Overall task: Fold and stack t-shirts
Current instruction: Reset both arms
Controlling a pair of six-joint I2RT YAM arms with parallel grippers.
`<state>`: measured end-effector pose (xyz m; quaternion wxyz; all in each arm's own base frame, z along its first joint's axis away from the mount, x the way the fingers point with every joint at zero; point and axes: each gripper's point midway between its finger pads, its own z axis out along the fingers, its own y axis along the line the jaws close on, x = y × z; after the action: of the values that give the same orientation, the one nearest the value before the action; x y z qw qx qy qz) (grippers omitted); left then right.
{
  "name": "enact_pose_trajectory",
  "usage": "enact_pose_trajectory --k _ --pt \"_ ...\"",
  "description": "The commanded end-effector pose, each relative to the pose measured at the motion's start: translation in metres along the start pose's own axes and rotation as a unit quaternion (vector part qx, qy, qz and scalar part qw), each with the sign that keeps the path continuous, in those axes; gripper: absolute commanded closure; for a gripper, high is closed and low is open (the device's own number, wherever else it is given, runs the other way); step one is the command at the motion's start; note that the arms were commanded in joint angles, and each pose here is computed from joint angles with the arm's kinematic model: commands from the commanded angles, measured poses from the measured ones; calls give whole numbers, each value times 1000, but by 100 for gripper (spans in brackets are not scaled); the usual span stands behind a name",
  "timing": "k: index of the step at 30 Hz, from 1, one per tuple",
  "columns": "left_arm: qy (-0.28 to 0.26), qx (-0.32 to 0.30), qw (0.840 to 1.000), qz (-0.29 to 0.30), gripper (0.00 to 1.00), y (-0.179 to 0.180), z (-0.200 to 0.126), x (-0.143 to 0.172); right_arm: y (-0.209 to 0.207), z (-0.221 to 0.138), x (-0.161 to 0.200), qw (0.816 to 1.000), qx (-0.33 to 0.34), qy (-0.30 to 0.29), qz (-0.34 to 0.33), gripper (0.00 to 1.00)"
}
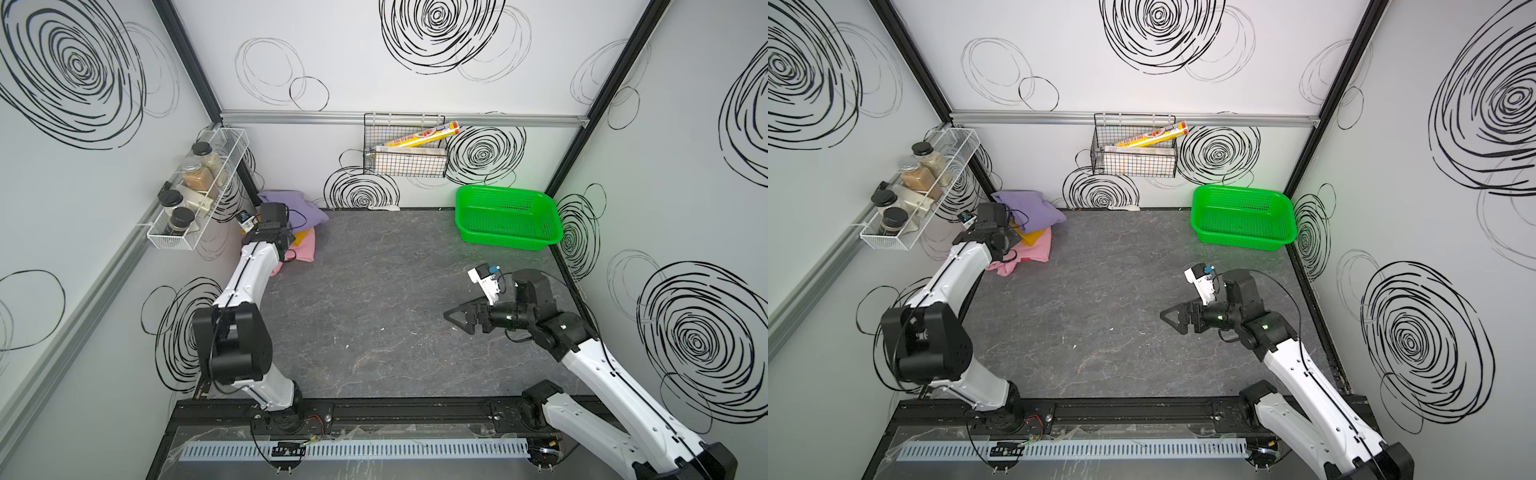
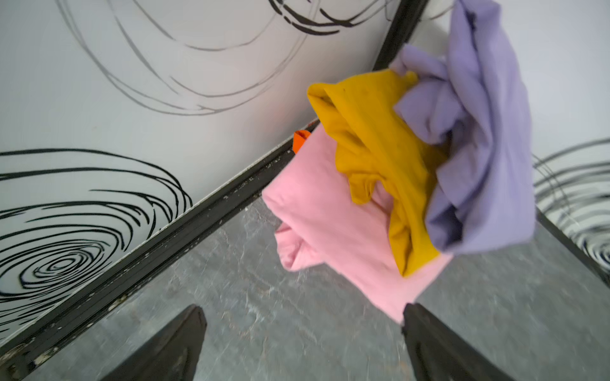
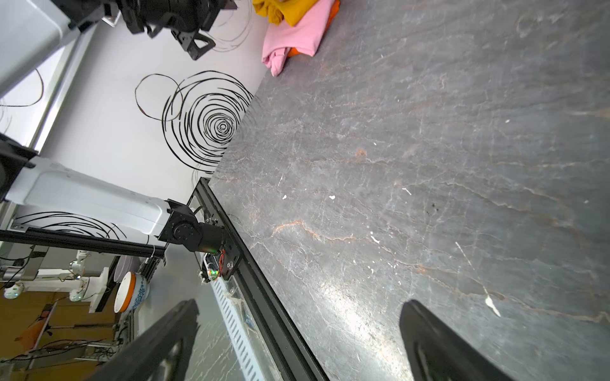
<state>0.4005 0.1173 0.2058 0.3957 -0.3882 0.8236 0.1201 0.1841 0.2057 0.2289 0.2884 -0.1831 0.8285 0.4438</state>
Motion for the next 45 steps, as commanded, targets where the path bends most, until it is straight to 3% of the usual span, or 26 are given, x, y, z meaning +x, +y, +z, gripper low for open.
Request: enact_pose_trajectory --k 1,5,9,12,14,19,23,27,29,31,34,36,40,43,45 --pt "-66 109 992 26 1 -22 -39 -7 15 -20 -21 998 11 -52 -43 0" --pt "-117 220 968 36 1 -29 -72 9 20 -32 -35 993 21 -101 -62 0" --pt "-179 320 927 84 1 -41 -97 35 6 -36 -43 986 58 -143 -68 0" --pt "-238 355 896 118 1 -40 -108 57 -13 -41 -44 979 105 -167 -60 0" --pt "-253 367 886 129 1 -36 -106 72 -18 -44 -43 975 116 -180 -57 0" --pt "-231 358 889 168 1 -33 -79 107 -31 -43 -34 972 125 -195 -37 0" --pt "-268 337 884 181 1 -32 -68 102 -44 -44 -24 968 142 -207 -21 0" --pt "-277 363 871 181 1 -52 -55 97 -56 -49 -19 958 158 -238 -1 0" --pt "-240 349 884 195 1 -59 -34 109 -63 -50 -19 953 163 -256 7 0" --pt "-264 363 873 191 1 -53 -34 119 -70 -50 -19 948 171 -269 5 0" --pt "-281 354 873 185 1 -50 -31 124 -74 -54 -25 938 181 -296 -12 0" --pt "-247 310 902 168 1 -45 -11 121 -78 -60 -32 925 194 -326 -23 0" --pt "-263 301 902 166 1 -42 -14 119 -87 -80 -47 886 234 -395 -61 0" --pt "-269 302 900 163 1 -41 -15 118 -99 -98 -53 837 277 -461 -103 0" --pt "-266 301 901 162 1 -41 -15 118 -123 -117 -48 785 350 -499 -109 0"
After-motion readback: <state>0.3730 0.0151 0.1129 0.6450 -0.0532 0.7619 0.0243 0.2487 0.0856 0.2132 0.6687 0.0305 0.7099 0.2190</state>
